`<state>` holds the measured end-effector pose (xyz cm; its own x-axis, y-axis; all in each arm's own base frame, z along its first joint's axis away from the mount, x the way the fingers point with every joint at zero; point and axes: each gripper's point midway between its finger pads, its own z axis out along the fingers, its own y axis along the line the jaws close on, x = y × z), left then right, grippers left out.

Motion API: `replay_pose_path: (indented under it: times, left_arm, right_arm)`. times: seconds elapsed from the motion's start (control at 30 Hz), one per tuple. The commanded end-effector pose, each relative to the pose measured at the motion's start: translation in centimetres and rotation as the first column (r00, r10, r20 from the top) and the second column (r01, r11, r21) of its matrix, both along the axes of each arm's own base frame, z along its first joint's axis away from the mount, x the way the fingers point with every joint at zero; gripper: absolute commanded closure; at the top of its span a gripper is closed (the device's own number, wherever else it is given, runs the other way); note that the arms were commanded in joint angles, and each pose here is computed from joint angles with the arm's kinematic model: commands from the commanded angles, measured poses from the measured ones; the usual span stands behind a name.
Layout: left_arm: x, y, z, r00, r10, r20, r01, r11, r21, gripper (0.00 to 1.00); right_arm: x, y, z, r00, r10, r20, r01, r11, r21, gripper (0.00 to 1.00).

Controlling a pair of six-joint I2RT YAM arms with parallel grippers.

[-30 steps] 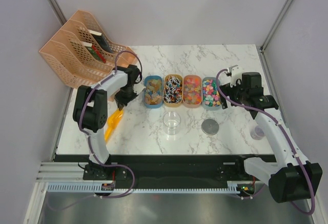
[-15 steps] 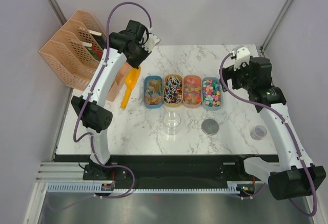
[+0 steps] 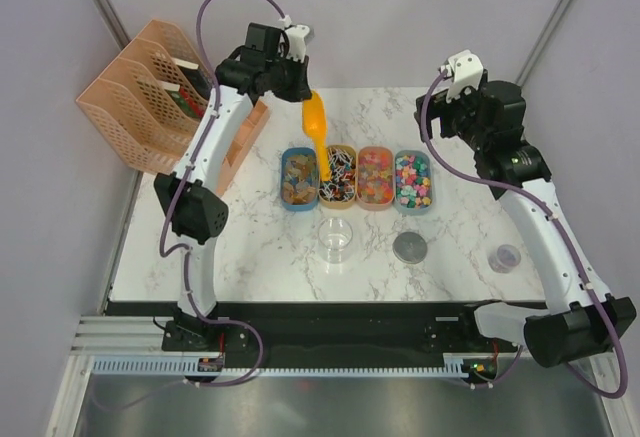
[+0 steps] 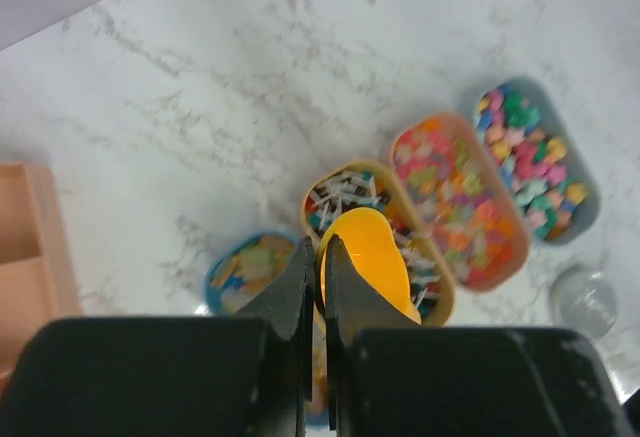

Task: Pack the candies
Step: Pick up the spatula from the center of the board.

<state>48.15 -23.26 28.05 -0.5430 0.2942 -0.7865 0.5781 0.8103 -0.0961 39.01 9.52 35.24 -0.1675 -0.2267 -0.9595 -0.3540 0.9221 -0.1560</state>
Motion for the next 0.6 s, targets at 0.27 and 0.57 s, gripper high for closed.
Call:
replay_pose_path:
  times: [0.27, 0.57]
  left_arm:
    - [3.6, -7.7, 8.5, 0.988, -0.096, -0.118, -0.018, 0.696, -0.718, 0.98]
    - [-1.1, -4.6, 7.2, 0.885, -0.128, -0.448, -0.297, 0.586, -0.754, 0.98]
  right_arm:
    - [-1.6, 2.0, 3.1, 0.983, 0.108, 0.148, -0.096, 0.992, -0.084, 0.02]
    - [-2.7, 5.8, 3.5, 0.963, 0.262, 0.072, -0.265, 0.963, 0.05, 0.07]
